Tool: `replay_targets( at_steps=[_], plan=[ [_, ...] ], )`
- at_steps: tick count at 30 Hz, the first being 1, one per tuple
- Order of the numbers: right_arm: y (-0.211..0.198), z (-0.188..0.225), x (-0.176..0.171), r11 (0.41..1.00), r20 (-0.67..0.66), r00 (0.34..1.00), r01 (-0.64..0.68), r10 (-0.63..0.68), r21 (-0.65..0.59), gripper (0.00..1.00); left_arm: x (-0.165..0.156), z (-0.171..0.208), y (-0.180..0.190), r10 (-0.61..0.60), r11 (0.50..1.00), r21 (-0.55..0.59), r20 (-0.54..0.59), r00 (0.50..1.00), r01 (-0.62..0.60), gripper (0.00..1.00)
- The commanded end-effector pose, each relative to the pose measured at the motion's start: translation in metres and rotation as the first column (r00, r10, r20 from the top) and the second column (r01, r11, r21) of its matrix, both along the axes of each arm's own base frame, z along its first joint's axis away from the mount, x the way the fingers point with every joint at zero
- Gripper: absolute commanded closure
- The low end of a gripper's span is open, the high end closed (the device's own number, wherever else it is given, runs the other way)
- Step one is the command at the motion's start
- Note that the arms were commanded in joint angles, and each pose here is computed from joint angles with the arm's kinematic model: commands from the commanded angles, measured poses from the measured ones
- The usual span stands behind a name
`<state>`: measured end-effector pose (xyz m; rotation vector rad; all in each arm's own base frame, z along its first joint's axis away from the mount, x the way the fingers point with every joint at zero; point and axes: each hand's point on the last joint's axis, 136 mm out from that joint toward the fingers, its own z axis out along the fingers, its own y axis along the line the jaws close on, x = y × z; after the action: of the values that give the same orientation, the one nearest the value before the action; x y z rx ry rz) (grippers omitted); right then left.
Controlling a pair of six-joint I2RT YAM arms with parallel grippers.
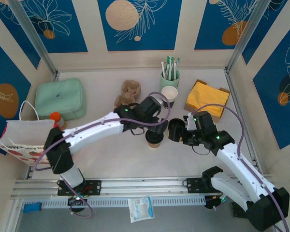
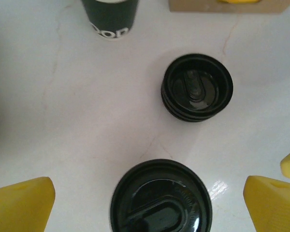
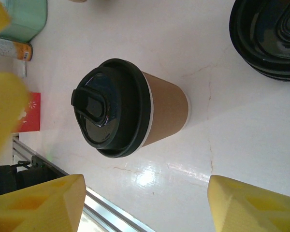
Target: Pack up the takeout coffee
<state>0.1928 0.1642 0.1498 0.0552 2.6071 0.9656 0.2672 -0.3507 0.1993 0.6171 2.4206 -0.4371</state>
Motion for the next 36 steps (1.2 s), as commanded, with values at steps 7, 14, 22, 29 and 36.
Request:
replay_targets(
  at_steps=[7, 14, 22, 29, 36],
  plan=[
    [0.014, -0.001, 0.013, 0.992, -0.066, 0.995, -0.082, 0.076, -0.094, 0.34, -0.002, -0.008, 0.046, 0.071, 0.983, -0.160, -0.100, 0.992, -0.086, 0.01],
    [0.033, -0.008, 0.026, 0.977, -0.083, 0.989, -0.136, 0.124, -0.165, 0.34, -0.013, -0.032, 0.054, 0.048, 0.985, -0.158, -0.151, 0.987, -0.072, 0.01],
    [0.037, -0.027, 0.035, 0.962, -0.118, 0.985, -0.153, 0.129, -0.226, 0.35, -0.017, -0.050, 0.052, 0.022, 0.989, -0.141, -0.185, 0.983, -0.049, 0.01],
    [0.031, -0.046, 0.033, 0.953, -0.151, 0.982, -0.153, 0.116, -0.262, 0.36, -0.022, -0.075, 0.053, 0.007, 0.995, -0.098, -0.222, 0.975, -0.030, 0.01],
    [0.033, -0.044, 0.028, 0.959, -0.151, 0.981, -0.156, 0.122, -0.235, 0.36, -0.025, -0.088, 0.057, 0.008, 0.997, -0.070, -0.237, 0.972, -0.025, 0.01]
  ],
)
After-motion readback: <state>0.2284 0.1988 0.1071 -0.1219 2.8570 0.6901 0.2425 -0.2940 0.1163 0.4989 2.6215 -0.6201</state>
